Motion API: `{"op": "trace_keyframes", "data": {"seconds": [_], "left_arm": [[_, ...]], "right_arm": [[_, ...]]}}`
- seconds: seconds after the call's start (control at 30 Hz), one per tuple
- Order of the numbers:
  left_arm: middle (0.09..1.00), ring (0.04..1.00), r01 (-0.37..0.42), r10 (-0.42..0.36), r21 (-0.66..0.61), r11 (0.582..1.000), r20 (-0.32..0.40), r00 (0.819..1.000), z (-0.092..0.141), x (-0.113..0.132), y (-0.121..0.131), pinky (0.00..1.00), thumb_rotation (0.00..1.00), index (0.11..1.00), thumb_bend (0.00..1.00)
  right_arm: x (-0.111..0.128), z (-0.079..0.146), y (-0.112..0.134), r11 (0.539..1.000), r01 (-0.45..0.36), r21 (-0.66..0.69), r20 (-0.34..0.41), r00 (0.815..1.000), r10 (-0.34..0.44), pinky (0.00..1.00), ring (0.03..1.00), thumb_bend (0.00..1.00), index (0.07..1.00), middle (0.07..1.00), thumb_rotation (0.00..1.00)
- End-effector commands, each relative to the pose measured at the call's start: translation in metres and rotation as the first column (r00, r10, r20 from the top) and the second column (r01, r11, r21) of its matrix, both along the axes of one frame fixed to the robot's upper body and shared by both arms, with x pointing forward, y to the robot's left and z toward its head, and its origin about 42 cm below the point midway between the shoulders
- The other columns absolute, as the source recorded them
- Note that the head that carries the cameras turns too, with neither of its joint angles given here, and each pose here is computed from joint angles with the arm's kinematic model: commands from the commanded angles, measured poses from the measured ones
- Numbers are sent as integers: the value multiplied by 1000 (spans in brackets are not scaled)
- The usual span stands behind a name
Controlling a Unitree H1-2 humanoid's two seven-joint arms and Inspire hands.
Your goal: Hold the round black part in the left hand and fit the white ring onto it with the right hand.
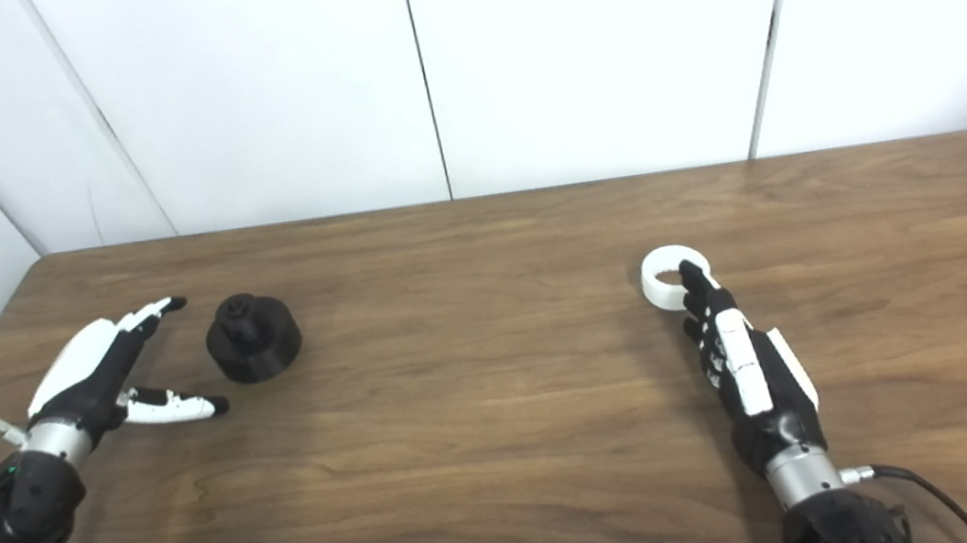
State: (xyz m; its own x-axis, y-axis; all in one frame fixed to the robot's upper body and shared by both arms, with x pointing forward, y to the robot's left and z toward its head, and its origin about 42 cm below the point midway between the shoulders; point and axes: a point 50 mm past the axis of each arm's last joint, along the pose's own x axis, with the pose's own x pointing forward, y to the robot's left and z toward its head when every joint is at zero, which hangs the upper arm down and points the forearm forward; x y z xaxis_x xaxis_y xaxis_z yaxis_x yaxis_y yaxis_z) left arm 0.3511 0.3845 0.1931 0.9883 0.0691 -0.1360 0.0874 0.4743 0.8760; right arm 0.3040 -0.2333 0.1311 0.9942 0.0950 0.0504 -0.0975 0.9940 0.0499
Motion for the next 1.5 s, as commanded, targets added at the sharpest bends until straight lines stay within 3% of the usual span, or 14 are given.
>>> {"op": "trace_keyframes", "data": {"seconds": [0.0, 0.23, 0.47, 0.97, 1.47], "left_arm": [[978, 1000, -6, 3, 58, 998, 62, 998, 29, 14, 8, 925, 221, 928, 897], [976, 1000, -7, 5, 40, 999, 49, 999, 29, 21, 4, 932, 245, 911, 887], [984, 1000, -28, 28, 23, 999, -9, 1000, 31, 27, 3, 905, 297, 910, 896], [975, 1000, -13, 15, 19, 1000, -90, 996, 33, 32, -5, 880, 293, 910, 865], [955, 1000, 16, -13, 38, 999, -87, 996, 34, 40, -15, 869, 289, 898, 887]], "right_arm": [[5, 11, 3, 1000, -17, -8, 62, 998, 17, 1000, 1000, 543, 953, 987, 1000], [4, 11, 3, 1000, -13, -1, 58, 998, 13, 1000, 1000, 537, 948, 984, 1000], [3, 10, 2, 1000, -17, -2, 58, 998, 17, 1000, 1000, 535, 956, 988, 1000], [2, 11, 1, 1000, -21, 2, 61, 998, 21, 1000, 1000, 532, 960, 994, 1000], [-1, 9, 2, 1000, -17, -3, 57, 998, 17, 1000, 1000, 533, 963, 995, 1000]]}}
